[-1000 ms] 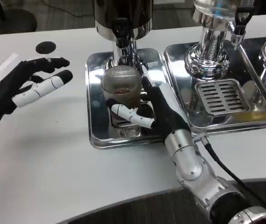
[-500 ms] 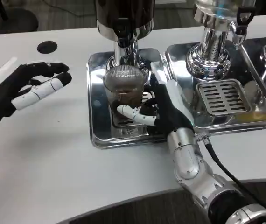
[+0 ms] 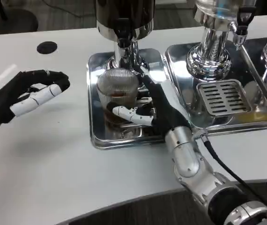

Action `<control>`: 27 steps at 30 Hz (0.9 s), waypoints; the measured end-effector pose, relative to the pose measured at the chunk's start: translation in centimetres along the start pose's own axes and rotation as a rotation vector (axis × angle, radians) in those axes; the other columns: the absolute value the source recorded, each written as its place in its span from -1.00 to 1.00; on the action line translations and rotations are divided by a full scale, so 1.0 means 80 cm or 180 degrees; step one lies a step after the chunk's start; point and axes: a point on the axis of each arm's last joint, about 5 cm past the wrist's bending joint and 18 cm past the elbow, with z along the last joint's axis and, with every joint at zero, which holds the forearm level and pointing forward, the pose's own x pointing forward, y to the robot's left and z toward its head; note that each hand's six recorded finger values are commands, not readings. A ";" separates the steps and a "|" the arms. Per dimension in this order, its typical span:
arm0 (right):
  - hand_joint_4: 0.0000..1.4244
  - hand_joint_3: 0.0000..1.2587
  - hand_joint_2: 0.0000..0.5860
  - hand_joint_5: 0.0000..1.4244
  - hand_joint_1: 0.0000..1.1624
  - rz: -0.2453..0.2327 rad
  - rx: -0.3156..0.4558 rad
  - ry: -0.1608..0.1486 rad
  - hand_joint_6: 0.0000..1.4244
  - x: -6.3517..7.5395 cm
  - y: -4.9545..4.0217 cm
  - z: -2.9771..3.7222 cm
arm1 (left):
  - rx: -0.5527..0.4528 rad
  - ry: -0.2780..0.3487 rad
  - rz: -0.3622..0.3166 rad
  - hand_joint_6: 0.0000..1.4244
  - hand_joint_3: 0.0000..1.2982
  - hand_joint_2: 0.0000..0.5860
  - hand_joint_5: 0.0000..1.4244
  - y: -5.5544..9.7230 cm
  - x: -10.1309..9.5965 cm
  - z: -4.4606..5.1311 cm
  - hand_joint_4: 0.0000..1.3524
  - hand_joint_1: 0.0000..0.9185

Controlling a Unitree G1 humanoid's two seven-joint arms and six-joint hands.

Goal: Grasp the cup under the faucet to collect the drink, then remove the cup.

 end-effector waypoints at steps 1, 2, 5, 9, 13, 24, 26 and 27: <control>-0.72 -0.76 -0.51 -0.48 0.21 -0.0004 -0.0013 -0.0003 -0.27 0.000 0.000 -0.0001 | -0.0002 0.0008 -0.0008 -0.49 -0.48 -0.48 -0.72 0.000 0.000 0.000 -0.66 -1.00; -0.69 -0.72 -0.51 -0.47 0.21 -0.0027 -0.0034 -0.0011 -0.27 0.000 0.001 -0.0001 | -0.0005 0.0011 -0.0012 -0.49 -0.48 -0.47 -0.72 0.001 -0.001 -0.001 -0.65 -1.00; -0.65 -0.66 -0.51 -0.44 0.21 -0.0127 -0.0088 -0.0037 -0.25 -0.001 0.002 0.0001 | -0.0017 0.0011 -0.0008 -0.49 -0.48 -0.47 -0.71 0.001 -0.001 -0.001 -0.65 -1.00; -0.58 -0.56 -0.50 -0.37 0.22 -0.0189 -0.0100 -0.0044 -0.17 -0.001 0.003 0.0001 | -0.0022 0.0015 -0.0011 -0.49 -0.48 -0.48 -0.71 0.001 -0.001 0.000 -0.65 -1.00; -0.54 -0.50 -0.47 -0.33 0.23 -0.0198 -0.0096 -0.0043 -0.11 -0.001 0.003 0.0001 | -0.0026 0.0012 -0.0025 -0.49 -0.48 -0.48 -0.71 0.001 -0.001 0.000 -0.64 -1.00; -0.47 -0.42 -0.46 -0.24 0.23 -0.0246 -0.0096 -0.0042 0.03 -0.002 0.004 -0.0006 | -0.0032 0.0027 -0.0060 -0.51 -0.49 -0.45 -0.69 0.001 -0.001 -0.001 -0.62 -1.00; -0.45 -0.40 -0.45 -0.21 0.24 -0.0269 -0.0094 -0.0045 0.07 -0.003 0.004 -0.0011 | -0.0040 0.0043 -0.0065 -0.51 -0.49 -0.45 -0.69 0.001 -0.001 -0.002 -0.62 -1.00; -0.44 -0.40 -0.45 -0.20 0.24 -0.0280 -0.0095 -0.0044 0.09 -0.003 0.004 -0.0013 | -0.0042 0.0047 -0.0070 -0.51 -0.50 -0.44 -0.69 0.001 -0.001 -0.002 -0.62 -1.00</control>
